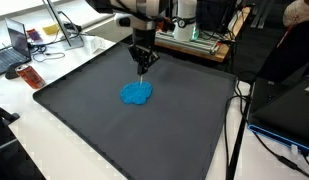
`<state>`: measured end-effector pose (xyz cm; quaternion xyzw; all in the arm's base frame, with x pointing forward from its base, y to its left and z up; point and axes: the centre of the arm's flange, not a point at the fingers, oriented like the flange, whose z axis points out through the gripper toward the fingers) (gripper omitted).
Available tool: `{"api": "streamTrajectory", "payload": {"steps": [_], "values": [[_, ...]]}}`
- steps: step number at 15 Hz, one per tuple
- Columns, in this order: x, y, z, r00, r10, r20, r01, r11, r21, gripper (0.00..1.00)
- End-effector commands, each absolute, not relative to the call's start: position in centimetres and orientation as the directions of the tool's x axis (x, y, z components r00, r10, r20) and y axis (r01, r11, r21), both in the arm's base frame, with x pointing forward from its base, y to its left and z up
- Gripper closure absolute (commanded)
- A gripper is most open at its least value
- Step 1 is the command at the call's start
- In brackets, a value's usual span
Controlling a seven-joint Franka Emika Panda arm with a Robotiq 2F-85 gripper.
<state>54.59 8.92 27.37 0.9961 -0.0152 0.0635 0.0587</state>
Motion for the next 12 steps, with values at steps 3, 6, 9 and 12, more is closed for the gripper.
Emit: {"api": "streamTrajectory", "payload": {"steps": [3, 6, 9, 12], "values": [[57.8, 9.9, 24.8, 0.996, -0.015, 0.083, -0.027, -0.989, 0.147, 0.97], [58.4, 10.1, 22.6, 0.997, -0.026, 0.067, -0.035, -0.989, 0.144, 0.97], [58.9, 10.6, 21.2, 0.999, -0.03, 0.037, -0.036, -0.988, 0.148, 0.97], [59.3, 11.1, 20.5, 0.999, -0.032, 0.011, -0.034, -0.988, 0.149, 0.97]]}}
